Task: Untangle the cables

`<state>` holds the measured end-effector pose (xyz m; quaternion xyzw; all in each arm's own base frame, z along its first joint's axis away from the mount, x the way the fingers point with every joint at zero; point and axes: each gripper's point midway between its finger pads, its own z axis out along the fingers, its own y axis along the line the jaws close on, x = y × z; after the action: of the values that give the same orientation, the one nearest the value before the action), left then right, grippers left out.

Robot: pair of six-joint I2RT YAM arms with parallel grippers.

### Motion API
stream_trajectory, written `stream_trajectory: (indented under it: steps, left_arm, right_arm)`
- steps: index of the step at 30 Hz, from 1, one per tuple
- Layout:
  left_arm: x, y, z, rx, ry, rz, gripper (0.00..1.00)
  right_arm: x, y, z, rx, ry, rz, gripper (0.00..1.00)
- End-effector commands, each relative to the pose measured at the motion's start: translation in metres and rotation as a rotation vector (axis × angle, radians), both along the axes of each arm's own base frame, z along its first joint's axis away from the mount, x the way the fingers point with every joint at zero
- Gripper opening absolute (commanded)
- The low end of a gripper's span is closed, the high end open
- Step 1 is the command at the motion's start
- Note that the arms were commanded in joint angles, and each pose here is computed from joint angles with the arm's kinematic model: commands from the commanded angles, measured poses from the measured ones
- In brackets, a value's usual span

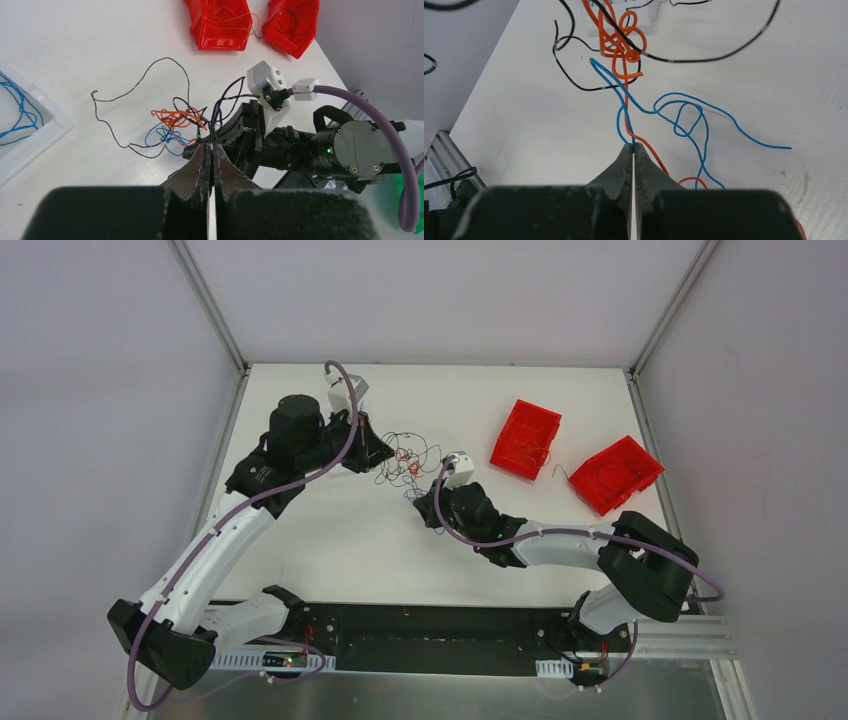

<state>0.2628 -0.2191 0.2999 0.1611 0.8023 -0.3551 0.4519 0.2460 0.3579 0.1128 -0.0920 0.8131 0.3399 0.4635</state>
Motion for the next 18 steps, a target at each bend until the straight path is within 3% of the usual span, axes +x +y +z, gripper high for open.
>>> stream_trajectory:
  steps: [1, 11, 14, 18]
  left_arm:
    - [0.011, 0.001, 0.029, -0.034, -0.073, 0.052, 0.00]
    - [0.063, 0.025, 0.044, 0.076, -0.164, 0.252, 0.00]
    - [0.098, 0.066, 0.053, 0.170, -0.180, 0.451, 0.00]
    - [0.117, 0.132, 0.061, 0.322, -0.153, 0.714, 0.00]
  right_arm:
    - [0.001, -0.009, 0.021, 0.042, -0.050, -0.033, 0.00]
    - [-0.053, -0.035, -0.026, 0.018, 0.125, 0.028, 0.00]
    - [-0.064, -0.068, -0.042, -0.001, 0.188, -0.057, 0.00]
    - [-0.070, -0.132, -0.053, -0.076, 0.226, -0.246, 0.00]
